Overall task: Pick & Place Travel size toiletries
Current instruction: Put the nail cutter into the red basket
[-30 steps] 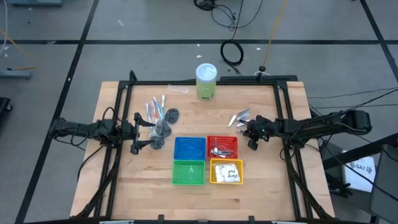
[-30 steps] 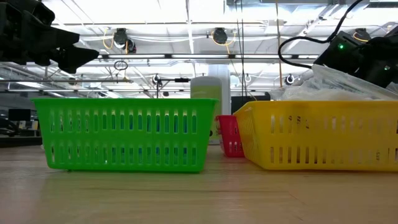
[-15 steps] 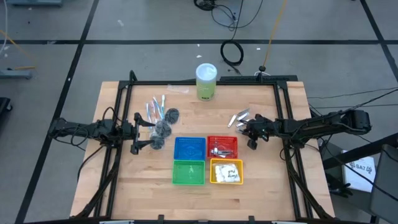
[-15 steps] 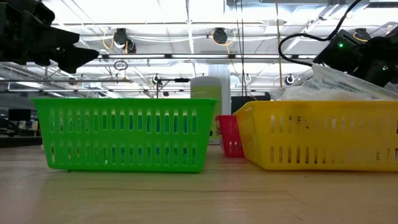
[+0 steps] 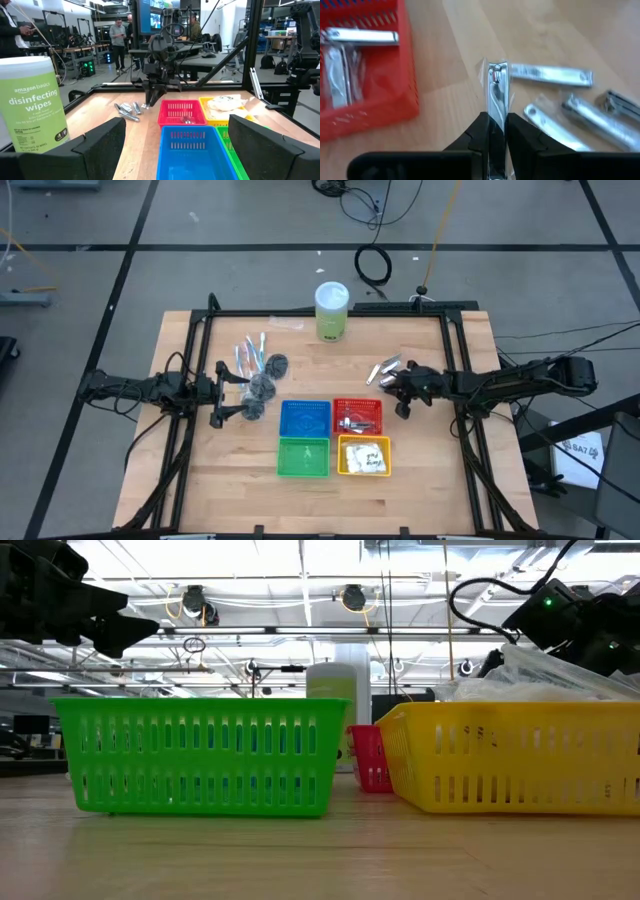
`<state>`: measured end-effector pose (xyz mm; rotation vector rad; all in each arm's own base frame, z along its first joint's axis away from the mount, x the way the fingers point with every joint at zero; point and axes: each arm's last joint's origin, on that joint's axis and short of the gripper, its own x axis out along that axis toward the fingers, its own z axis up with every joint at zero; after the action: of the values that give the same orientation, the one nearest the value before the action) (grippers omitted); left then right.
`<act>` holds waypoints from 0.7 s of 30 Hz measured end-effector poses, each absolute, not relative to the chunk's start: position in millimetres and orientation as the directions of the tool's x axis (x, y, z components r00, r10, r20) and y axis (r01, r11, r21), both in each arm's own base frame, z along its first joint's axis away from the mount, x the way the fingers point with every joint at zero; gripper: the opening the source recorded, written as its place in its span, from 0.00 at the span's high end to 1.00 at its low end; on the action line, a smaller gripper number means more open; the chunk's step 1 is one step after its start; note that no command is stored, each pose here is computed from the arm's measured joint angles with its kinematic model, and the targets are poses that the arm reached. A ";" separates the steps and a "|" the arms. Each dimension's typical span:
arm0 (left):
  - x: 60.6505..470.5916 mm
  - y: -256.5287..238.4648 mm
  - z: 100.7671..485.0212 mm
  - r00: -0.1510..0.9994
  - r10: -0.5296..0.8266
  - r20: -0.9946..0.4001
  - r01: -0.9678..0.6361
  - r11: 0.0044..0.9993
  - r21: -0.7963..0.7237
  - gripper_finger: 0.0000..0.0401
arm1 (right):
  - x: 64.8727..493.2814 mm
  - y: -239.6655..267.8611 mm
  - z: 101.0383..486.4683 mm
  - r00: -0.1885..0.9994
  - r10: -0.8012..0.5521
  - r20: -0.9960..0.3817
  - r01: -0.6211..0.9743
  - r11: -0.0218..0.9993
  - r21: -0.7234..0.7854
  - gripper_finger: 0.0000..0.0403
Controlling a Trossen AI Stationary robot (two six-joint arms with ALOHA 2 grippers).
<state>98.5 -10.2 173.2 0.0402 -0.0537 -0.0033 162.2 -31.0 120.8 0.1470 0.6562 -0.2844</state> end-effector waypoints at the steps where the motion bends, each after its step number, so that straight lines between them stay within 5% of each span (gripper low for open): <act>1: 98.5 -10.3 173.1 0.999 -0.005 0.053 0.003 0.999 0.040 0.14 | 163.0 -31.1 121.9 0.764 -0.215 -0.609 0.302 0.952 0.042 0.90; 21: 98.5 -10.2 173.2 0.999 -0.004 0.053 0.002 0.999 0.040 0.14 | 177.4 -26.6 145.5 0.928 -0.069 -0.367 0.119 0.986 0.114 0.90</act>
<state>98.5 -10.2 173.2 0.0402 -0.0534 -0.0031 177.4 -26.6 145.5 0.1355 0.3710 -0.0964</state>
